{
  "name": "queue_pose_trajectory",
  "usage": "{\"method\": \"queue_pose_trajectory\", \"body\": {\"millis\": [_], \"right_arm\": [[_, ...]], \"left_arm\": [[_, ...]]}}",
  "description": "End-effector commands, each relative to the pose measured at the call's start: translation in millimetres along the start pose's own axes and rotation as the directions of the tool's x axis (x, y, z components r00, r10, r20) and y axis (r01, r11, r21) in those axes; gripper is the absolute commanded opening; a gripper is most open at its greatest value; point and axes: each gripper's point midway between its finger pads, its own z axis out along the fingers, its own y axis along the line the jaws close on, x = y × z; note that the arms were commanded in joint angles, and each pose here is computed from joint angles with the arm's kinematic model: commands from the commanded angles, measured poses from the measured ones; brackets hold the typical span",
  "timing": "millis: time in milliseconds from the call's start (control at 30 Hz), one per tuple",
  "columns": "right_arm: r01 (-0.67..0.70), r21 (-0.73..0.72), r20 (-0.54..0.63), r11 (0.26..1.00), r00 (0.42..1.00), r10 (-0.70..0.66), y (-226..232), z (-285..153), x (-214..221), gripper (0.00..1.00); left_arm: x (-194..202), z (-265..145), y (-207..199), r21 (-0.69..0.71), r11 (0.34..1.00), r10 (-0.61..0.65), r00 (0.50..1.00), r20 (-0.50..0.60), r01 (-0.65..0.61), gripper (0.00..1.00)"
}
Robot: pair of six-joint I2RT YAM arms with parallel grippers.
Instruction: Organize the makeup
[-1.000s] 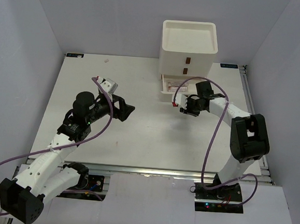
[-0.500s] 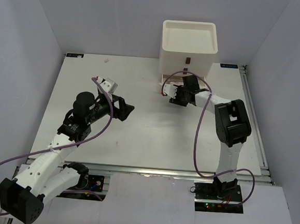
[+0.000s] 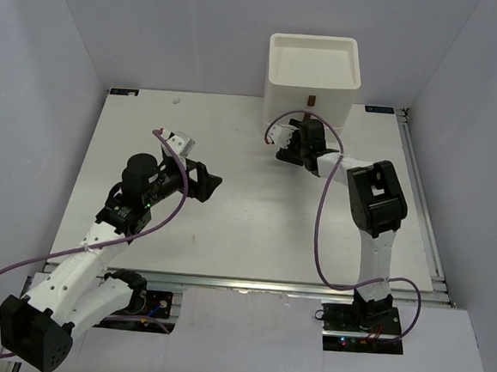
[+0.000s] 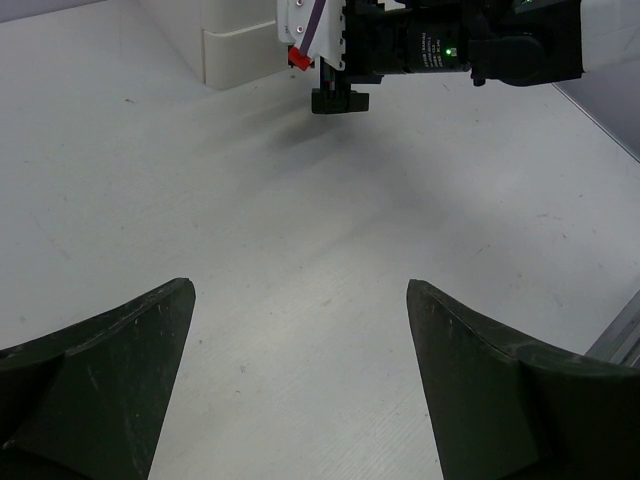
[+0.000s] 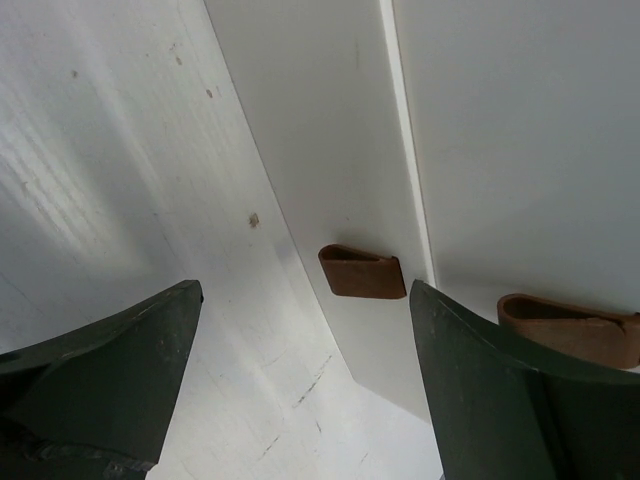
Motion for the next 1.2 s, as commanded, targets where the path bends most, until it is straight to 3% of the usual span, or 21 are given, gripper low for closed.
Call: {"method": "queue_pose_trajectory", "body": {"millis": [0, 267, 400, 533, 633, 800, 867, 1000, 1167], "right_arm": [[-0.020, 0.063, 0.020, 0.998, 1.000, 0.019, -10, -6, 0, 0.90], [-0.085, -0.051, 0.176, 0.995, 0.980, 0.092, -2, -73, -33, 0.90], [-0.080, -0.131, 0.204, 0.988, 0.973, 0.106, 3, -103, -30, 0.90], [-0.004, -0.304, 0.203, 0.953, 0.977, 0.068, 21, -108, -8, 0.91], [0.011, -0.476, 0.187, 0.879, 0.978, 0.089, 45, -100, 15, 0.95], [-0.048, -0.469, 0.127, 0.882, 0.985, 0.120, 21, -62, 34, 0.65], [-0.072, -0.447, 0.120, 0.892, 0.983, 0.139, 15, -50, 35, 0.59], [-0.087, -0.361, 0.135, 0.929, 0.980, 0.145, -1, -30, 35, 0.58], [-0.130, -0.229, 0.097, 0.965, 0.983, 0.155, -22, -2, 41, 0.71]], "left_arm": [[-3, 0, 0, 0.005, 1.000, -0.004, 1.000, 0.016, 0.004, 0.98], [0, 3, -5, 0.037, 0.999, -0.015, 1.000, 0.008, 0.015, 0.98], [2, 6, -12, 0.077, 0.997, -0.029, 1.000, 0.001, 0.029, 0.98], [4, 8, -15, 0.103, 0.994, -0.034, 0.999, -0.011, 0.035, 0.98], [4, 7, -15, 0.103, 0.994, -0.031, 0.999, -0.009, 0.032, 0.98], [3, 7, -15, 0.100, 0.995, -0.026, 1.000, -0.007, 0.027, 0.98], [2, 6, -16, 0.104, 0.994, -0.027, 1.000, -0.006, 0.027, 0.98], [-1, 4, -17, 0.107, 0.994, -0.024, 1.000, 0.002, 0.024, 0.98], [-2, 3, -17, 0.103, 0.994, -0.025, 1.000, 0.007, 0.024, 0.98]]}}
